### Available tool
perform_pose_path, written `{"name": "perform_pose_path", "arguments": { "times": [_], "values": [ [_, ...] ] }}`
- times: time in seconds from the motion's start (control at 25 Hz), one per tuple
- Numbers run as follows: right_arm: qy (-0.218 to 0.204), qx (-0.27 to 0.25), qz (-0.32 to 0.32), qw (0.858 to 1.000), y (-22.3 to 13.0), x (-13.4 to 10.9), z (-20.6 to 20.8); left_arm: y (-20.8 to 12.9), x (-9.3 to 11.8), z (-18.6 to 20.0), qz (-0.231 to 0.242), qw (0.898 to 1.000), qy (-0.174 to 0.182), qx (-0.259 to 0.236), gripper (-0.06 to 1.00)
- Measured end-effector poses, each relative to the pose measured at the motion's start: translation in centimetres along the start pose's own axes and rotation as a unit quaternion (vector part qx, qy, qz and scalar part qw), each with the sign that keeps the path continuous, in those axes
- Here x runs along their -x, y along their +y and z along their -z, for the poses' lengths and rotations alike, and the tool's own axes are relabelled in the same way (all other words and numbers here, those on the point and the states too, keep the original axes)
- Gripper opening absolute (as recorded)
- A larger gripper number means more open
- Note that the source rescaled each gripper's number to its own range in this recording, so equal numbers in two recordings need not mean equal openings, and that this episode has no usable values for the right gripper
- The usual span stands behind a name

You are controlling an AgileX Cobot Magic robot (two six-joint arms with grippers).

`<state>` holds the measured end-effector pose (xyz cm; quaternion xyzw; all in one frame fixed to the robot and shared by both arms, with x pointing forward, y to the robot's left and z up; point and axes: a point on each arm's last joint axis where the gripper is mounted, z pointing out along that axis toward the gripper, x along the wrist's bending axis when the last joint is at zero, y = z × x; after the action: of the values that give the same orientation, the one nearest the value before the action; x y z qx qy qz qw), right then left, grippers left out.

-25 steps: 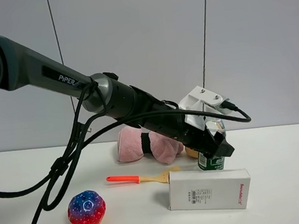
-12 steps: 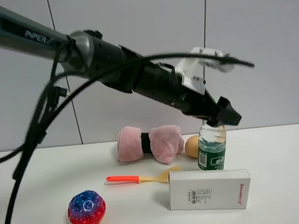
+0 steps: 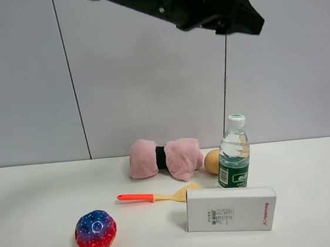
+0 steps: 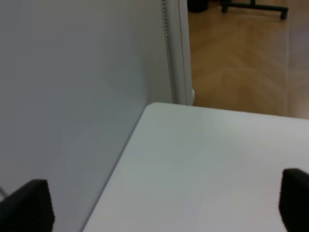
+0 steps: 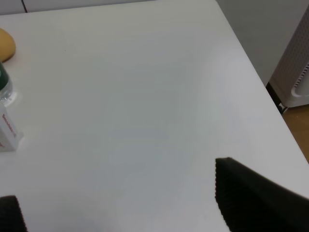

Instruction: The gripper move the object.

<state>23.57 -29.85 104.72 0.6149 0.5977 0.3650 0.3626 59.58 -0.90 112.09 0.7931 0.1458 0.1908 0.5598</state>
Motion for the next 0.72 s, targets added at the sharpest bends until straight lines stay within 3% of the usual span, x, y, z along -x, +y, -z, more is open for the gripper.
{"name": "perform_pose_path", "arguments": {
  "times": [0.16, 0.28, 0.36, 0.44, 0.6, 0.72],
  "values": [
    [0.000, 0.000, 0.000, 1.000, 0.0, 0.0, 0.0, 1.9, -2.9, 4.8, 0.015, 0.998, 0.052, -0.014, 1.00],
    [0.000, 0.000, 0.000, 1.000, 0.0, 0.0, 0.0, 2.2, -4.9, 8.6, 0.020, 0.993, 0.094, -0.063, 1.00],
    [0.000, 0.000, 0.000, 1.000, 0.0, 0.0, 0.0, 1.8, -5.9, 10.9, 0.025, 0.984, 0.123, -0.123, 1.00],
    [0.000, 0.000, 0.000, 1.000, 0.0, 0.0, 0.0, 1.3, -6.7, 13.3, 0.032, 0.970, 0.157, -0.184, 1.00],
    [0.000, 0.000, 0.000, 1.000, 0.0, 0.0, 0.0, -0.1, -7.7, 17.4, 0.076, 0.926, 0.211, -0.303, 1.00],
    [0.000, 0.000, 0.000, 1.000, 0.0, 0.0, 0.0, -0.8, -8.3, 20.6, 0.138, 0.896, 0.240, -0.347, 1.00]
  ]
}}
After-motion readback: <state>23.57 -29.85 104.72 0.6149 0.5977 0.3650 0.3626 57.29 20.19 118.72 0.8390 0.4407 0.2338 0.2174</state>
